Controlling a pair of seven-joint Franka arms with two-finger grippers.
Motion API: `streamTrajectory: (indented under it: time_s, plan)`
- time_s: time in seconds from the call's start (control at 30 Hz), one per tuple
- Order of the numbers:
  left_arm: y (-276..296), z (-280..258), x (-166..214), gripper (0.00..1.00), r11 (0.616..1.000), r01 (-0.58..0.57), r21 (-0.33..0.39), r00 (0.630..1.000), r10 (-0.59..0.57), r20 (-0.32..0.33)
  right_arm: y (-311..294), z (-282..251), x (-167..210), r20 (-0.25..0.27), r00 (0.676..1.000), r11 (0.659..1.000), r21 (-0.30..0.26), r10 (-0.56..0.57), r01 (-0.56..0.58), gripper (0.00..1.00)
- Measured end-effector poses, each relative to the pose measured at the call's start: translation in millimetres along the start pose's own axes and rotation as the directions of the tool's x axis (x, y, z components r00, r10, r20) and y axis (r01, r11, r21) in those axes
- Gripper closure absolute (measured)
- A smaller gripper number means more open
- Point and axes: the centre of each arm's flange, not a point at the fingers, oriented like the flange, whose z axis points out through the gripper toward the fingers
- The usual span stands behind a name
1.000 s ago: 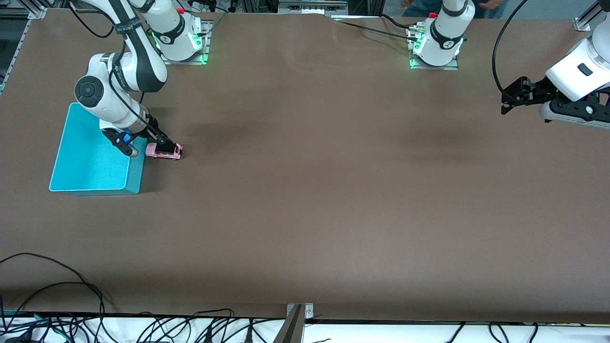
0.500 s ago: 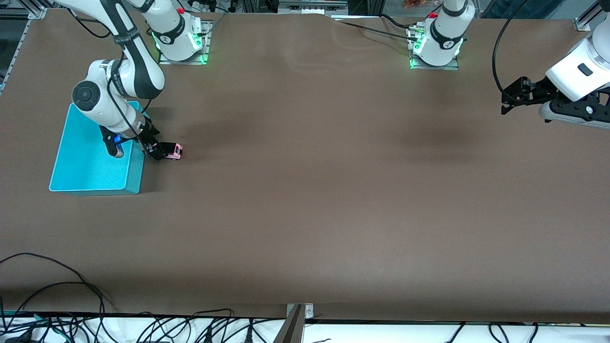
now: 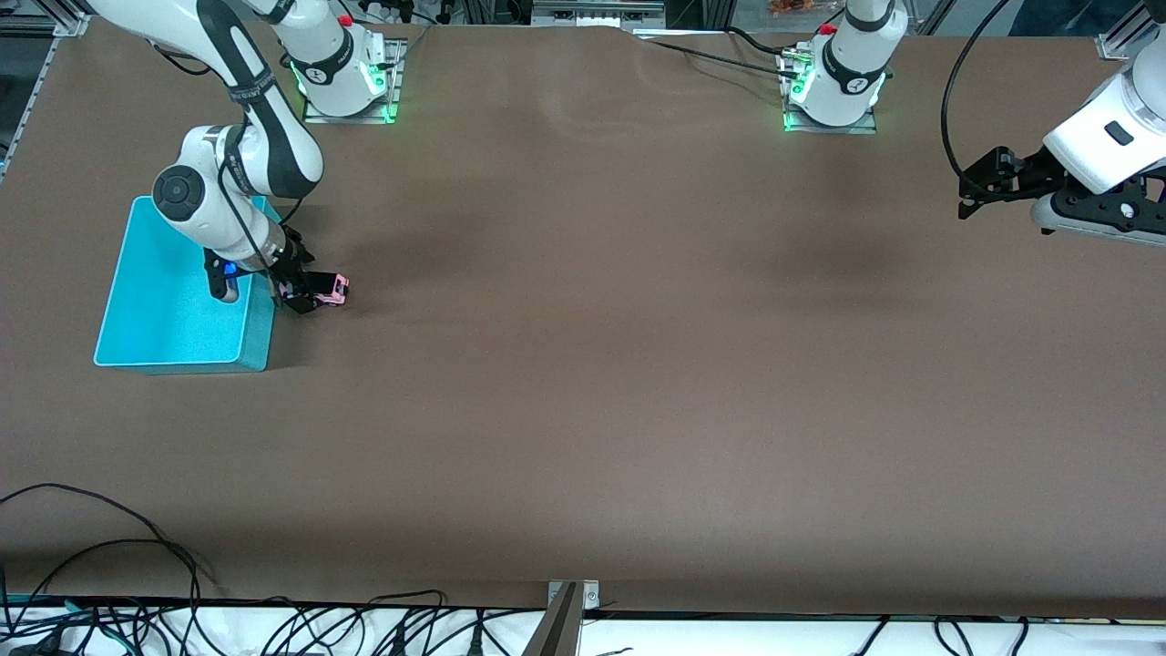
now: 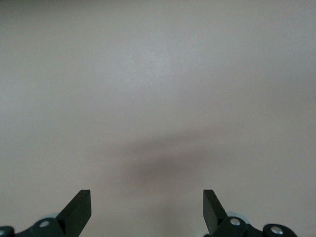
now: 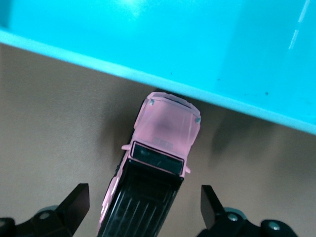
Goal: Wind and store pink jeep toy
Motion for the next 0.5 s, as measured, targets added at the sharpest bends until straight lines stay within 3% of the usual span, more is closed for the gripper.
streamTrajectory:
  time_s: [0.3,0.5]
  plan:
    - [-4.4,0.1,-0.6,0.0,1.0,0.008,0.0,1.0,-0.008,0.0,1.5,7.1,-0.2,0.003,1.0,1.0,-0.012,0.001,-0.001,0.04]
    - [-4.8,0.2,-0.6,0.0,1.0,0.009,0.0,1.0,-0.009,0.0,1.2,7.4,0.0,0.002,1.0,1.0,-0.01,0.003,-0.003,0.32]
